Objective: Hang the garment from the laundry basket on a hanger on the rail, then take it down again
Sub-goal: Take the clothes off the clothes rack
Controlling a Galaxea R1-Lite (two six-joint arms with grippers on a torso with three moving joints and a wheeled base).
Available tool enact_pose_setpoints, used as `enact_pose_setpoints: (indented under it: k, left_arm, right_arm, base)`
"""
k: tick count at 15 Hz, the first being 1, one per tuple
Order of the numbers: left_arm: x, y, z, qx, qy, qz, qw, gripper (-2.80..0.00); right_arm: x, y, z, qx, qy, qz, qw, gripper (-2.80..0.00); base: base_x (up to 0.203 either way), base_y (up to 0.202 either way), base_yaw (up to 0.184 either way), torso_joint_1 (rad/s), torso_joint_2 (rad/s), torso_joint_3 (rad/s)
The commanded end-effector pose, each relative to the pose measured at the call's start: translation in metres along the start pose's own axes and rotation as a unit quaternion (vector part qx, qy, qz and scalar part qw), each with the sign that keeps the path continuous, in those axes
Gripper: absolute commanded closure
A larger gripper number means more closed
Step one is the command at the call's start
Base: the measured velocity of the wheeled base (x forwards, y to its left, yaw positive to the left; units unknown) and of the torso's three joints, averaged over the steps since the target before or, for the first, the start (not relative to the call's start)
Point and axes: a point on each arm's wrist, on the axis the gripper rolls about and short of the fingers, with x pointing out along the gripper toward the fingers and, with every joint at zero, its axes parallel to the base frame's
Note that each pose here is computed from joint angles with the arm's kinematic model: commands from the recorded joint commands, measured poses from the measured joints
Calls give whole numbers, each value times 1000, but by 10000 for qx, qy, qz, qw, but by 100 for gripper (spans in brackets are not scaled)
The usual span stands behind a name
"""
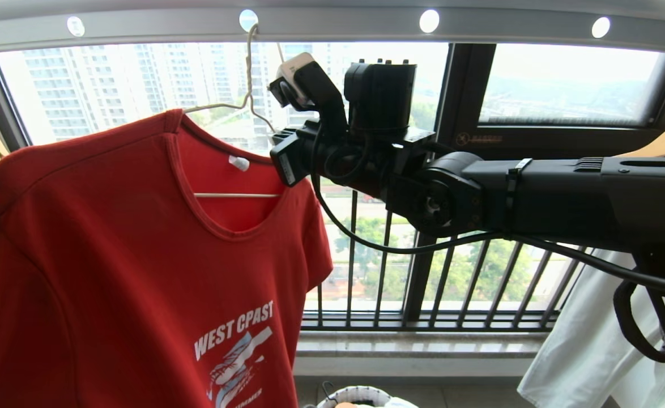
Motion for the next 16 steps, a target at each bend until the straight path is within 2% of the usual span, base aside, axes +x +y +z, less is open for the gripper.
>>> enact_pose_setpoints:
  k: [1, 3, 4, 12, 13, 16]
  left_arm:
    - [-2, -1, 8, -134, -441, -84, 9989, -280]
    - [-6, -2, 15, -302, -935, -205, 9950, -280]
    - [-7, -2, 17, -368, -1000, -233, 9940, -280]
    - [-3, -2, 12, -337, -889, -262, 9951, -280]
    - [-3, -2, 12, -334, -884, -261, 9952, -280]
    - [-3, -2, 11, -333, -881, -260, 9952, -280]
  right_arm:
    - [0, 0, 0, -27, -10, 2, 10000, 0]
    - [1, 1, -1, -119, 0, -3, 9999, 0]
    - [1, 0, -1, -119, -6, -5, 9999, 0]
    - [1, 1, -2, -257, 7, -32, 9997, 0]
    - [2, 1, -1, -268, -35, -43, 9996, -280]
    - [2, 2, -1, -272, -98, -58, 9996, -280]
  base:
    - [0, 0, 0, 0, 0, 0]
    - [0, 0, 0, 0, 0, 0]
    - [0, 0, 0, 0, 0, 0]
    - [0, 0, 0, 0, 0, 0]
    - [0, 0, 0, 0, 0, 0]
    - [0, 0, 0, 0, 0, 0]
